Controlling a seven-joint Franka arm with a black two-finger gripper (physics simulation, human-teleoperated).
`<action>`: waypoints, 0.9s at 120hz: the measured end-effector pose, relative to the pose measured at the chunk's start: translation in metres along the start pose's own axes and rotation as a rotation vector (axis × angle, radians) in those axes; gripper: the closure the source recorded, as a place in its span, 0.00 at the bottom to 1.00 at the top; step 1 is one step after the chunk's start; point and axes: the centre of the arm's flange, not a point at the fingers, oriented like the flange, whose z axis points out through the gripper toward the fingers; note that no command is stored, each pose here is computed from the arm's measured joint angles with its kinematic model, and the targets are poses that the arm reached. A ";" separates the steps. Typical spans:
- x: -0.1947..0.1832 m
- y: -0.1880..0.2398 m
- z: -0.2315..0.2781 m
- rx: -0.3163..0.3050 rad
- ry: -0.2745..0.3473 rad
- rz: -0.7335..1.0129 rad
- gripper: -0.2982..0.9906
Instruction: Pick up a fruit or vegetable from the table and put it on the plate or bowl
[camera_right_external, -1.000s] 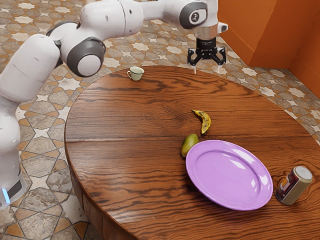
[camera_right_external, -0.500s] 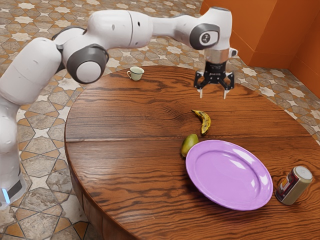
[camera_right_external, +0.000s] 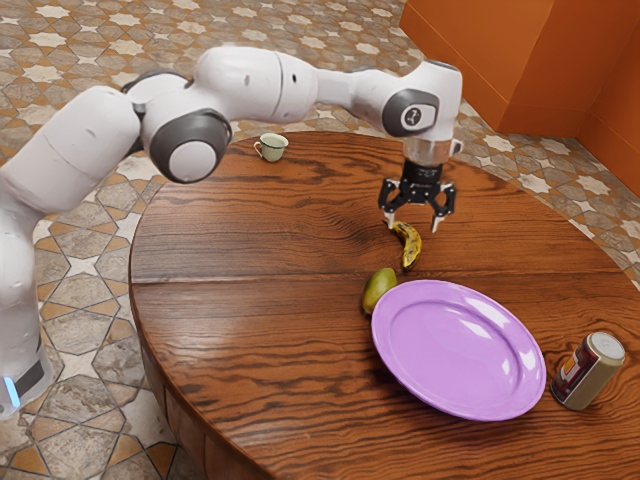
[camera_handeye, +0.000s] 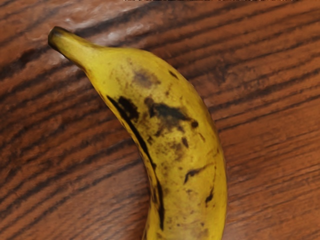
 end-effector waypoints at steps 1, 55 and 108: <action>0.001 0.000 0.001 0.001 0.000 -0.002 0.24; 0.017 0.005 0.029 -0.014 0.010 -0.061 0.27; 0.020 0.009 0.040 -0.021 0.016 -0.084 0.59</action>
